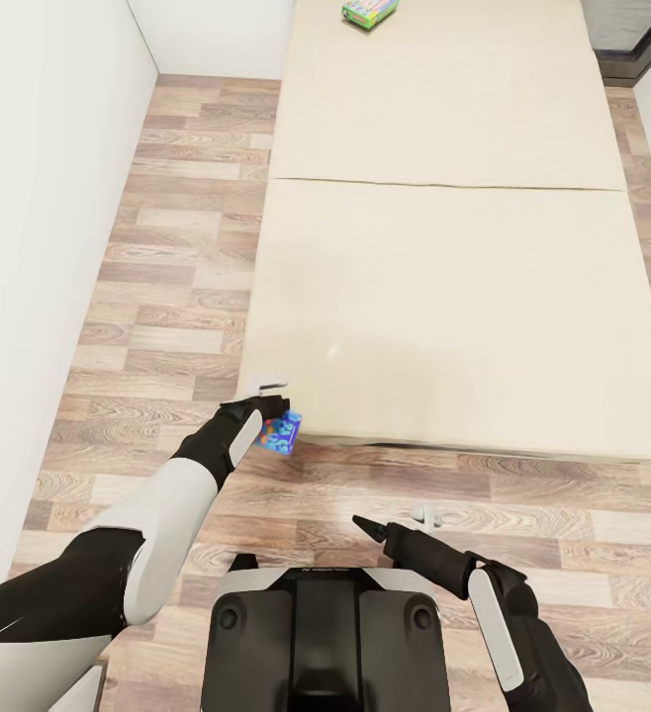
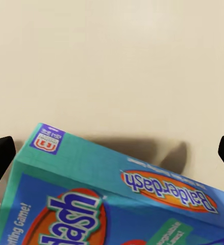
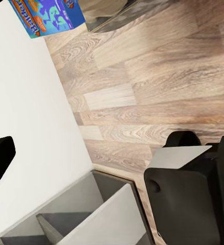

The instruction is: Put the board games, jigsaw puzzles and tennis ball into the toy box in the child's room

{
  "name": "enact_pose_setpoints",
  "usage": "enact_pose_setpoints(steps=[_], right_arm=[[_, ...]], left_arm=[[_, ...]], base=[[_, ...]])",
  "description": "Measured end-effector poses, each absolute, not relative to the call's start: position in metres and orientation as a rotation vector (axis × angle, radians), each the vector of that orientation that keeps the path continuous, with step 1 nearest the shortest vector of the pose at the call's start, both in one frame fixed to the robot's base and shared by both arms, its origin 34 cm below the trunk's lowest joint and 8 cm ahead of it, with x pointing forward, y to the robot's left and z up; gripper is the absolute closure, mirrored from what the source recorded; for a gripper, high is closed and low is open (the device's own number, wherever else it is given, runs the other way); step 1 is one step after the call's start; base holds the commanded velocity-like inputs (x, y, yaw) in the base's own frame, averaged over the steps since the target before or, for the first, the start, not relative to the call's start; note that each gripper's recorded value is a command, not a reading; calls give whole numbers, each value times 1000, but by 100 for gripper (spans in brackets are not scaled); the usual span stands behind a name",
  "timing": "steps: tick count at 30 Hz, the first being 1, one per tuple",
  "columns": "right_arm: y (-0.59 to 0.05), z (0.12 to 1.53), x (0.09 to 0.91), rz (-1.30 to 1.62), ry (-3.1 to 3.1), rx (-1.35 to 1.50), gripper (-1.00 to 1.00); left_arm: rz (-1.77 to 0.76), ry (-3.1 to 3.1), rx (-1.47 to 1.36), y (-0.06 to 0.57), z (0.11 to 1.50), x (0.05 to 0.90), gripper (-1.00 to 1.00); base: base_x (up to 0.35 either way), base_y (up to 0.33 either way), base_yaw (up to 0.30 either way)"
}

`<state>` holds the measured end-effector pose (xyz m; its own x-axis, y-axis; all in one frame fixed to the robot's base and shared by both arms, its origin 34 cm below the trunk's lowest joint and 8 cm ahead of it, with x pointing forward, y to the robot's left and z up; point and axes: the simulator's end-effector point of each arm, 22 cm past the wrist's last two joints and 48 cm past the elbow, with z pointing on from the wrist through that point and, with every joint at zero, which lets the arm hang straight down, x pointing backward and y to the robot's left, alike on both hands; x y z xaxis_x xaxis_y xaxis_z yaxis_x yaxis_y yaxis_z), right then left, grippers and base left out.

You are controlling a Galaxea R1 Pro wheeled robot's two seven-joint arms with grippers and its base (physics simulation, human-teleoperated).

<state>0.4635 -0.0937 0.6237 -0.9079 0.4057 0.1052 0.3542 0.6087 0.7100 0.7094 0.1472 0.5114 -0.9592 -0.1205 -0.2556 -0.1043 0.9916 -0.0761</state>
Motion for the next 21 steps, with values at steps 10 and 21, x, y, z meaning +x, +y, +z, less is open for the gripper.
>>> enact_pose_setpoints(steps=[10, 21], right_arm=[[-94, 624, 464, 1192, 2756, 651, -100], [-94, 623, 464, 1192, 2755, 651, -100]], left_arm=[[-90, 2873, -167, 147, 511, 709, -100], [-90, 2870, -167, 147, 512, 710, -100]], base=[[0, 0, 0], [0, 0, 0]])
